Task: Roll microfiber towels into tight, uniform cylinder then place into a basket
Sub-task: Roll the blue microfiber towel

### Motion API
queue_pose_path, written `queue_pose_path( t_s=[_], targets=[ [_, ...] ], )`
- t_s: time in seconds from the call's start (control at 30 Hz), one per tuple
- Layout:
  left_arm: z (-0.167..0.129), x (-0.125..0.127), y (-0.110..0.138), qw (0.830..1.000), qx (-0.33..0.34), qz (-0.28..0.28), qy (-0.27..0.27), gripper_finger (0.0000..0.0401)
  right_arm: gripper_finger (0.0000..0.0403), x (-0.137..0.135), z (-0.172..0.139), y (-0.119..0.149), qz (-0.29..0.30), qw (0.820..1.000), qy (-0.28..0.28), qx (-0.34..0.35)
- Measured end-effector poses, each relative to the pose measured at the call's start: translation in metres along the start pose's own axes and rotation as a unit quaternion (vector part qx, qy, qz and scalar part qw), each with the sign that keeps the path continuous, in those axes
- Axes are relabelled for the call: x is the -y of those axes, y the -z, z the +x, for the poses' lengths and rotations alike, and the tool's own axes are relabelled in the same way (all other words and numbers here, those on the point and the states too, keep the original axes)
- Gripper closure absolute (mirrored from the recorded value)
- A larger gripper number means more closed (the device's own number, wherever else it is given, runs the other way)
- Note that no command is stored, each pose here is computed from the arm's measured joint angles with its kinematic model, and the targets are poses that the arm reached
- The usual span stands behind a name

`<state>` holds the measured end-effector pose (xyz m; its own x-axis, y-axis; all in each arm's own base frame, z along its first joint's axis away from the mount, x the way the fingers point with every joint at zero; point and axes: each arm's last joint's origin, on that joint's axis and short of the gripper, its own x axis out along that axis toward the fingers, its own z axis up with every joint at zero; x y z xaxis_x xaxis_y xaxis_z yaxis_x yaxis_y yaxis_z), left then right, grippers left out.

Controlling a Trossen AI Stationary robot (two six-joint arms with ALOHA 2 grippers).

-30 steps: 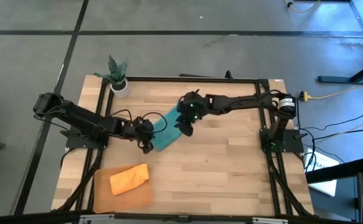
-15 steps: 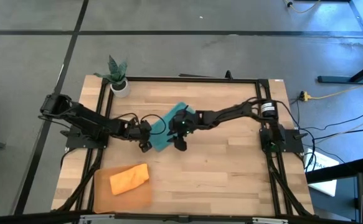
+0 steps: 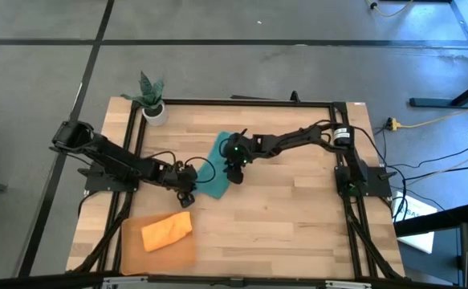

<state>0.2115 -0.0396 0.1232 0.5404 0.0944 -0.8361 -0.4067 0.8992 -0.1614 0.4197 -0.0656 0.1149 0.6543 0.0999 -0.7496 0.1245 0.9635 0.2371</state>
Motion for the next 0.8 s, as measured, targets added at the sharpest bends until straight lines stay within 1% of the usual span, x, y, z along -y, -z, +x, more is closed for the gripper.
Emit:
queue_pose_path(
  t_s=[0.23, 0.43, 0.53, 0.63, 0.7, 0.8],
  targets=[
    [0.009, 0.011, 0.001, 1.0, 0.02, 0.006, 0.02, 0.0332, 0.0224, 0.024, -0.006, -0.003, 0.016, 1.0, 0.023, 0.006],
    [0.027, 0.021, -0.004, 0.997, 0.064, -0.002, 0.05, 0.0332, 0.0224, 0.031, -0.009, -0.004, 0.005, 1.0, 0.029, 0.009],
    [0.027, 0.022, -0.006, 0.996, 0.075, -0.005, 0.057, 0.0332, 0.0224, 0.028, -0.018, -0.009, 0.001, 1.0, 0.026, 0.014],
    [0.022, 0.023, -0.007, 0.995, 0.08, -0.001, 0.059, 0.0332, 0.0224, 0.016, -0.033, -0.018, -0.021, 0.999, 0.028, 0.025],
    [0.019, 0.023, -0.01, 0.994, 0.088, 0.002, 0.062, 0.0332, 0.0224, 0.007, -0.044, -0.021, -0.029, 0.999, 0.03, 0.022],
    [0.013, 0.023, -0.013, 0.993, 0.101, 0.012, 0.063, 0.0332, 0.0224, -0.008, -0.061, -0.025, -0.058, 0.998, 0.023, 0.019]
  ],
)
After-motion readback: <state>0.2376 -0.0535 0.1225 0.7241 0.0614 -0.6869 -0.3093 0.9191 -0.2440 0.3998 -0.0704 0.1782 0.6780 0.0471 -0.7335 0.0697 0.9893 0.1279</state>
